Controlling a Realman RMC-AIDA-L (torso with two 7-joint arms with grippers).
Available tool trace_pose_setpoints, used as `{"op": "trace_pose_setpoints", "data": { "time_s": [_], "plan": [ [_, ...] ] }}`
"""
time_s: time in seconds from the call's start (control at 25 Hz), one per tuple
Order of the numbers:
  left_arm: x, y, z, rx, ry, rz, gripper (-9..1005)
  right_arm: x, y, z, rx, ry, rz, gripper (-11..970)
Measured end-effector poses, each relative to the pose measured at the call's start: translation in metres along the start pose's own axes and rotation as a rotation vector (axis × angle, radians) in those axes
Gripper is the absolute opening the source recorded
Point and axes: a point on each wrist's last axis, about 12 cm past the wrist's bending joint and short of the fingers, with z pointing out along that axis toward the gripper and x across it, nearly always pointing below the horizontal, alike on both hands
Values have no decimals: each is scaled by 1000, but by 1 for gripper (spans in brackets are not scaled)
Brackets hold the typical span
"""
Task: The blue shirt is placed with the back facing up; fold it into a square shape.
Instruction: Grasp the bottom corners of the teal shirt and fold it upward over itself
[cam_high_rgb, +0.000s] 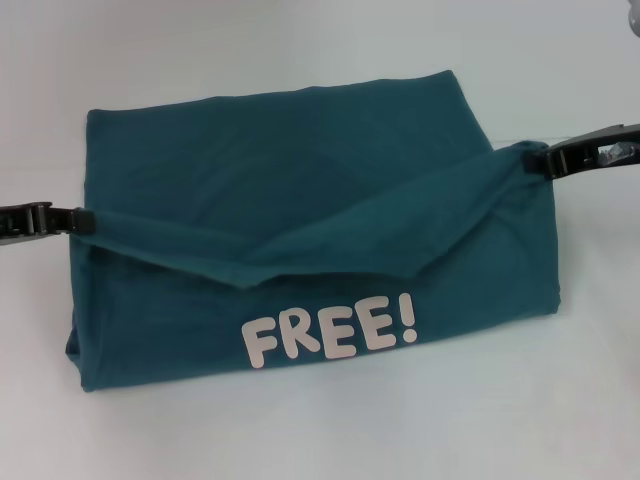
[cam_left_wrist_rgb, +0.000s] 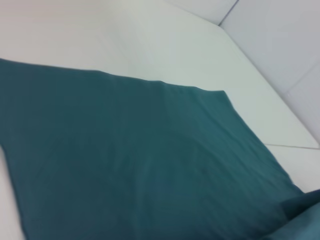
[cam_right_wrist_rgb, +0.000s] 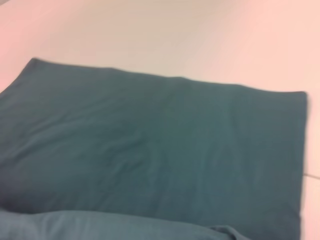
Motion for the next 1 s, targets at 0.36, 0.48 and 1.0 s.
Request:
{"op": "trace_pose_setpoints", "data": {
  "time_s": [0.36,0.48,1.0],
  "plan": [
    [-3,2,16,-44,-13,25,88,0,-11,12,70,-67,52,43],
    [-8,2,19,-60,-28,32,89,1,-14,16,87,-87,77,43],
    [-21,-10,46,-111,-31,112,91,6,-20,30,126,-148,127,44]
  ]
}}
